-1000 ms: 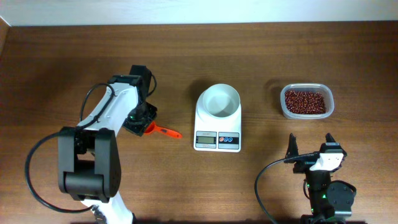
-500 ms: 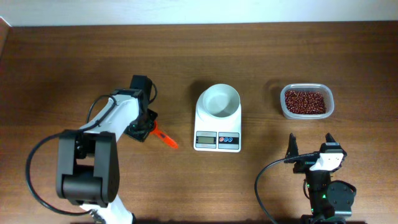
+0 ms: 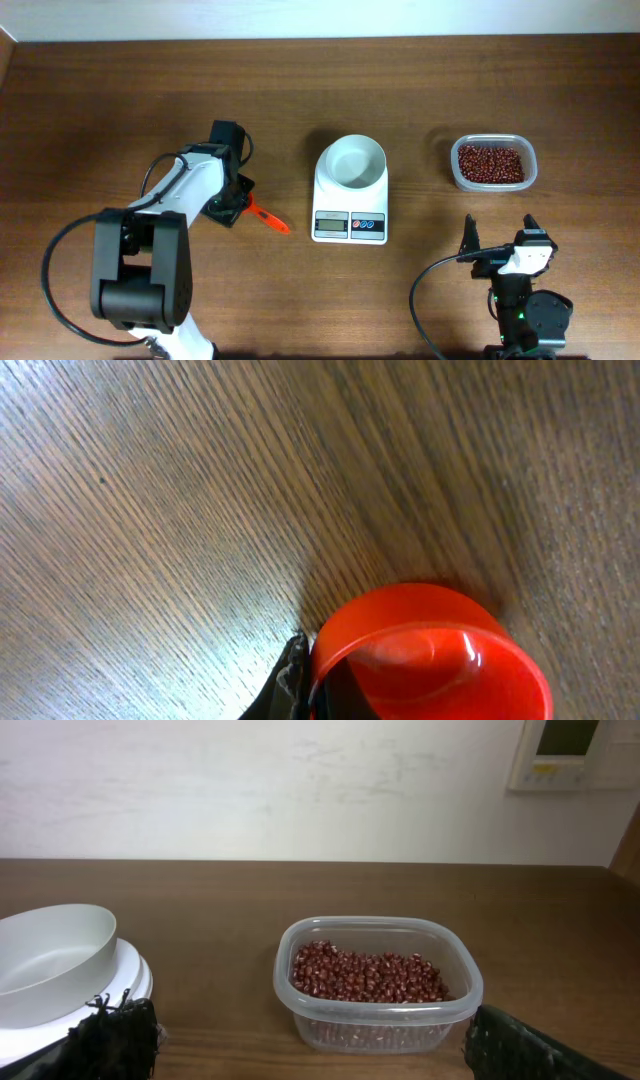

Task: Scoop and weigh 50g on scale
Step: 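Grasp the scoop cup rim with the left gripper and lift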

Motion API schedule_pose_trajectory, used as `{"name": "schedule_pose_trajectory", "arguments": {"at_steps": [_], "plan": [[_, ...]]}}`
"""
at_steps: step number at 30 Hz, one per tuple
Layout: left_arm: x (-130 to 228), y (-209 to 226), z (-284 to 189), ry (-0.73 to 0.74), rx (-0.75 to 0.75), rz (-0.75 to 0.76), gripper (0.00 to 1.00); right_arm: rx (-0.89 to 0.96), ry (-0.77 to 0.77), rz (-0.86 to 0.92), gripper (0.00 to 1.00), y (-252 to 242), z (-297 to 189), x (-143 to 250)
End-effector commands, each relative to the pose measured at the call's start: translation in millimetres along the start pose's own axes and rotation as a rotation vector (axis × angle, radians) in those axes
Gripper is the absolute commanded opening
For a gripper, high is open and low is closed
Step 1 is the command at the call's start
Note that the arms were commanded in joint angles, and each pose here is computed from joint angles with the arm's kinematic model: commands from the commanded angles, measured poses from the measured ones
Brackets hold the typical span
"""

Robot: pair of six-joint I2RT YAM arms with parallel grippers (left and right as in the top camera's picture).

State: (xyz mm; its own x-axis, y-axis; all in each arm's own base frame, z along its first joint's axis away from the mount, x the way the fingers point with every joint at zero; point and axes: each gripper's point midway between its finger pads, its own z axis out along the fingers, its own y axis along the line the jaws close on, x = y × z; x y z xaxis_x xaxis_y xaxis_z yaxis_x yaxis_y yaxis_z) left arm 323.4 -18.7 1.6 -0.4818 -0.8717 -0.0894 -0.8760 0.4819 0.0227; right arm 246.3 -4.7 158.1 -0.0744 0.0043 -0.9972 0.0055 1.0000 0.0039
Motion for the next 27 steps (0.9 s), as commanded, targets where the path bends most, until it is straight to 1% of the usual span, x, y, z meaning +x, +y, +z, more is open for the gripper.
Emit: {"name": "schedule_pose_trajectory", "arguments": {"at_steps": [1,6,10,16,19,22,27], "plan": [[8.8,24.7,21.9,0.021,-0.108,-0.005,0.00,0.007,0.004,0.003,0.99,-1.4,-0.1,2.4],[14.0,38.9,16.0,0.040,-0.176,-0.087,0.00,0.007,0.004,0.003,0.99,-1.4,-0.1,2.4],[17.4,51.6,-1.0,0.058,-0.250,-0.147,0.00,0.007,0.004,0.003,0.99,-1.4,-0.1,2.4],[12.2,55.8,-40.8,0.059,-0.297,-0.146,0.00,0.007,0.004,0.003,0.99,-1.4,-0.1,2.4],[3.5,51.9,-63.7,0.036,-0.269,-0.156,0.00,0.007,0.004,0.003,0.99,-1.4,-0.1,2.4],[-6.1,46.4,-90.5,0.014,-0.197,-0.180,0.00,0.007,0.004,0.003,0.99,-1.4,-0.1,2.4],[-18.6,38.3,-136.7,-0.052,-0.002,-0.217,0.00,0.008,0.001,0.003,0.99,-1.5,-0.1,1.7]]}}
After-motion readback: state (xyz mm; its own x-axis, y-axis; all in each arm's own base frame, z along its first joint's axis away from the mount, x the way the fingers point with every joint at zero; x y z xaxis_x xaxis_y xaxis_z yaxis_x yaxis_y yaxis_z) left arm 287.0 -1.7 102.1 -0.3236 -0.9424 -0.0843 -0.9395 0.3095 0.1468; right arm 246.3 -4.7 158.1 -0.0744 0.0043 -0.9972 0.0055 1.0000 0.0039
